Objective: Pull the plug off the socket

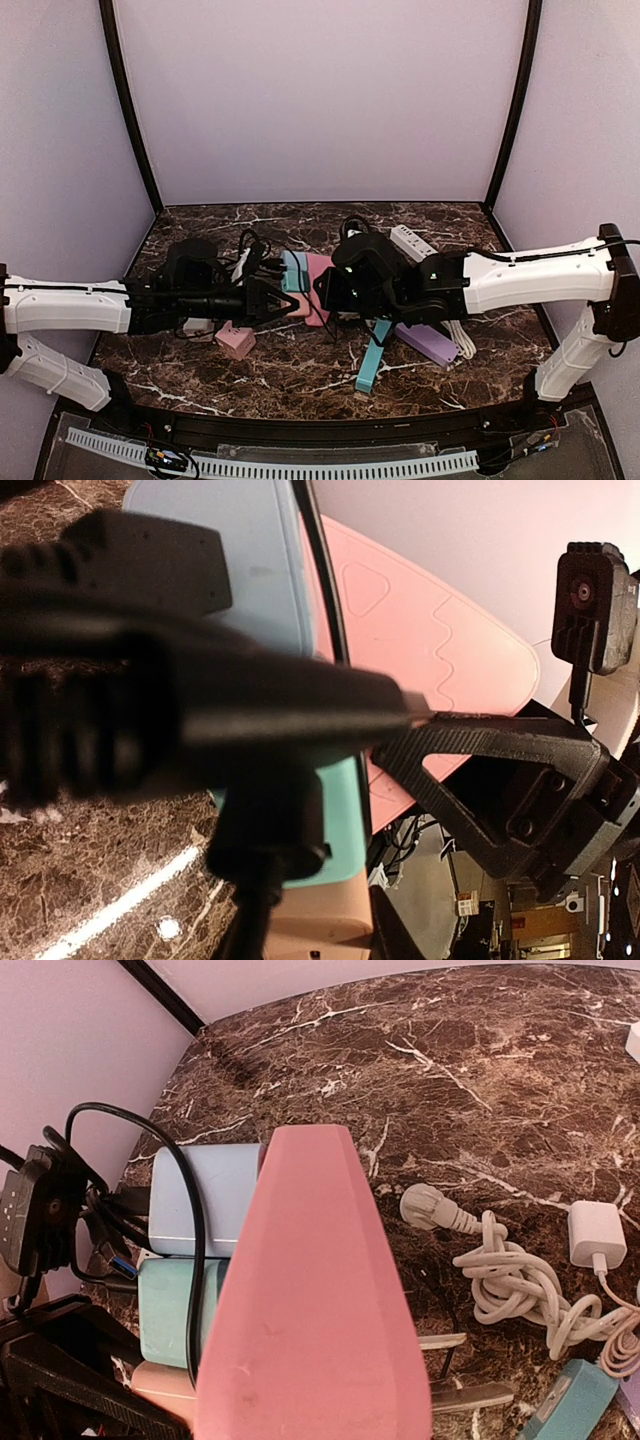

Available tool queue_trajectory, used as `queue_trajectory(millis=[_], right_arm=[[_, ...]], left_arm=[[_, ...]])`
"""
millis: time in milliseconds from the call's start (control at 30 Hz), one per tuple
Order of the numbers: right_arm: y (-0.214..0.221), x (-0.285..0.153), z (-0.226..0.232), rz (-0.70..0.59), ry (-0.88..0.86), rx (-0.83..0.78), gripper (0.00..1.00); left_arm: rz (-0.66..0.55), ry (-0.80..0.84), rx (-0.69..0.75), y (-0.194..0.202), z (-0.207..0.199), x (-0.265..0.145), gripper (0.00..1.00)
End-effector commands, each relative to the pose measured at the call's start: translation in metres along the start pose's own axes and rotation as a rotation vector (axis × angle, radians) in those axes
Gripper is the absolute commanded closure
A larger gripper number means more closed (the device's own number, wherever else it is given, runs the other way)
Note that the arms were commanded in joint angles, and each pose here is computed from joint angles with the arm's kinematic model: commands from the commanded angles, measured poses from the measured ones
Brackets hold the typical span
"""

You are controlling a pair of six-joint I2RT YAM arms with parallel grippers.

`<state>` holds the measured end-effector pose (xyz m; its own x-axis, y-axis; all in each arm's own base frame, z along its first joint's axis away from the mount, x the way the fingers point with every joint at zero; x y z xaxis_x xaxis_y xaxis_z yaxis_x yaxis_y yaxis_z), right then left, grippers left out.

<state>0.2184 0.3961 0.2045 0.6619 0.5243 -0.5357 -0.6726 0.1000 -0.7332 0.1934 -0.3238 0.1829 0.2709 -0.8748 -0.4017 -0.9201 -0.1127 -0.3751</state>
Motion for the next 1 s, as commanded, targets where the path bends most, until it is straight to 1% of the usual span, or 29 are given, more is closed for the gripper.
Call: queue_trajectory(millis=[0, 233, 467, 700, 967], right_arm=[[-0.043, -0.01, -0.01, -0.114, 0.089, 0.089, 1.0], [-0.043, -0.01, -0.019, -0.121, 0.143, 0.077, 1.0], [-0.04, -0.009, -0.023, -0.121, 0.163, 0.051, 1.0], [-0.04, -0.011, -0.015, -0.159, 0.097, -0.035, 1.0], [-0.036, -0.013, -0.011, -0.173, 0.085, -0.12, 1.0]], left_arm=[[0.055, -0.053, 0.073, 0.011, 0.011, -0.006, 0.99], [0.05, -0.052, 0.075, 0.01, 0.009, -0.009, 0.99], [0.043, -0.03, 0.059, 0.008, 0.003, -0.01, 0.99], [0.041, -0.01, 0.038, 0.006, -0.003, -0.01, 0.99], [0.054, 0.007, 0.018, 0.003, -0.007, -0.012, 0.99]])
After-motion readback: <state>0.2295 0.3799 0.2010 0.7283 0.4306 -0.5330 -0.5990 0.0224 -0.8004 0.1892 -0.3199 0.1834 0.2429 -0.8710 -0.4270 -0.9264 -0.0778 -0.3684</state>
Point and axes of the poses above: each gripper's point midway between its finger pads, its own x axis out along the fingers, its own z axis along the line the jaws close on, y = z × x, the point moved 1 cm from there along -x, back along the fingers, and after that the axes turned 3 degrees about -x, right-handed, at the moved point
